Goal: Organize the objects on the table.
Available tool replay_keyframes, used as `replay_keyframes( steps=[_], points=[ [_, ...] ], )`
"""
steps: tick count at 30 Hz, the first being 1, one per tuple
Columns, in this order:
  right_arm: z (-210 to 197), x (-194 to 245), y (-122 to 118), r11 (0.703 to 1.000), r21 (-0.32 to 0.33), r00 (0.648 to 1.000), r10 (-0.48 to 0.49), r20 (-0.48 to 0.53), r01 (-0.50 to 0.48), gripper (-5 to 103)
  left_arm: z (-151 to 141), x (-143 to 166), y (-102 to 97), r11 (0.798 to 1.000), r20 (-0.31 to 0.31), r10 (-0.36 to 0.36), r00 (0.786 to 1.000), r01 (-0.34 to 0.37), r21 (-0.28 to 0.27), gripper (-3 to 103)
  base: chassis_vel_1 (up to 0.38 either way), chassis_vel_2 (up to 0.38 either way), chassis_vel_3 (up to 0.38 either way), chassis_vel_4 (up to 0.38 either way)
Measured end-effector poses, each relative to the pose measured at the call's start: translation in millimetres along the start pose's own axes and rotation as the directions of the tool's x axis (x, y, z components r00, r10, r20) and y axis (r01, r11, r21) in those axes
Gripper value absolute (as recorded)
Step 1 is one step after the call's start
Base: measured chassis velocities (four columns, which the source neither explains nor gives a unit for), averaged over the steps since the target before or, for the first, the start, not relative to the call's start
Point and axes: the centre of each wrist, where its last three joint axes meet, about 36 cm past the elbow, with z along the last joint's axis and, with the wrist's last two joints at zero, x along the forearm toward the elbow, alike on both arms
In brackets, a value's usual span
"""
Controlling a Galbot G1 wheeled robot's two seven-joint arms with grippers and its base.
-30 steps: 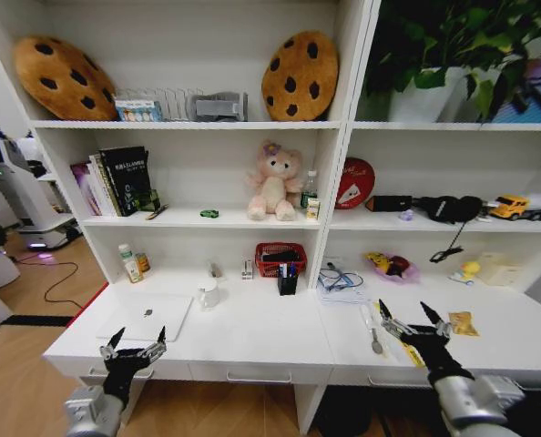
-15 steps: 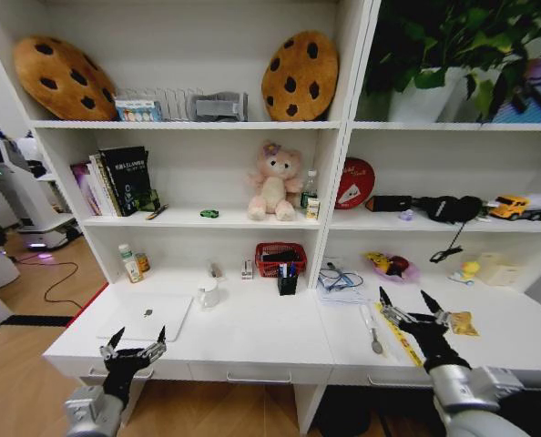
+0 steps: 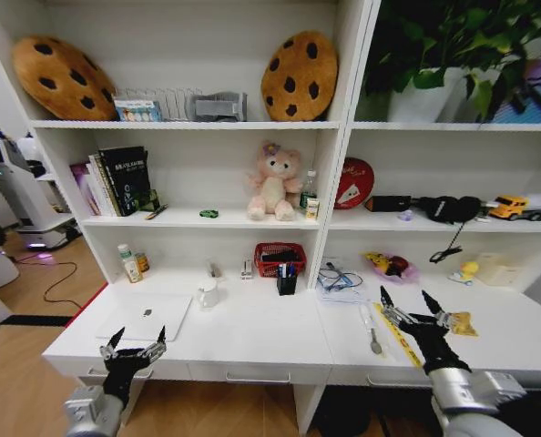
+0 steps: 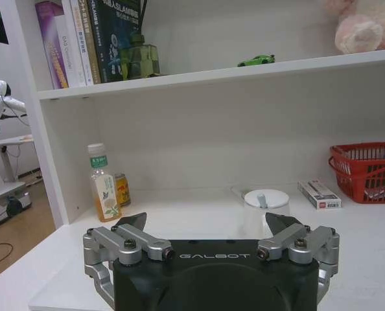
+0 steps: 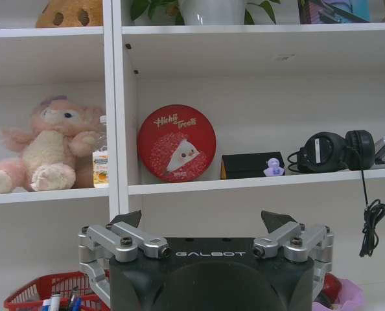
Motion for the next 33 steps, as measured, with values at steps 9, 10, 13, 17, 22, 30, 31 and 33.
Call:
replay_keyframes(
  steps=[9, 10, 13, 17, 22, 30, 31, 33],
  points=[
    [4.8, -1.9, -2.5, 1.000, -0.001, 1.000, 0.005, -0.009, -0.005, 100, 0.0, 0.0, 0.0, 1.000, 0.000, 0.000, 1.000, 0.000, 0.000, 100, -0.216, -0.200, 0.196, 0.195],
    [4.8, -1.9, -2.5, 1.000, -0.001, 1.000, 0.005, -0.009, -0.005, 100, 0.0, 0.0, 0.0, 1.000, 0.000, 0.000, 1.000, 0.000, 0.000, 100, -0.259, -0.236, 0.257, 0.246],
    [6.3, -2.9, -2.5, 1.000, -0.002, 1.000, 0.004, -0.011, -0.004, 100, 0.0, 0.0, 0.0, 1.000, 0.000, 0.000, 1.000, 0.000, 0.000, 100, -0.263, -0.277, 0.265, 0.269],
    [7.5, -3.2, -3.2, 1.000, -0.002, 1.000, 0.004, -0.014, -0.004, 100, 0.0, 0.0, 0.0, 1.000, 0.000, 0.000, 1.000, 0.000, 0.000, 100, -0.319, -0.326, 0.303, 0.299],
    [9.7, -4.4, -4.5, 1.000, -0.005, 1.000, 0.005, -0.020, -0.005, 100, 0.0, 0.0, 0.0, 1.000, 0.000, 0.000, 1.000, 0.000, 0.000, 100, -0.354, -0.351, 0.351, 0.361],
    [4.8, -9.9, -7.8, 0.998, -0.040, 0.994, 0.041, -0.103, -0.046, 100, 0.0, 0.0, -0.1, 1.000, 0.000, 0.000, 1.000, 0.000, 0.000, 100, -0.266, -0.294, 0.278, 0.240],
    [-0.1, -15.0, -13.6, 0.999, -0.006, 0.982, 0.046, -0.183, -0.048, 100, 0.0, 0.0, -0.1, 1.000, 0.000, 0.000, 1.000, 0.000, 0.000, 100, -0.003, -0.123, 0.074, -0.054],
    [-1.5, -18.5, -16.3, 0.999, 0.008, 0.975, 0.052, -0.216, -0.051, 100, 0.0, 0.0, -0.1, 1.000, 0.000, 0.000, 1.000, 0.000, 0.000, 100, -0.003, -0.080, 0.064, -0.054]
  ],
)
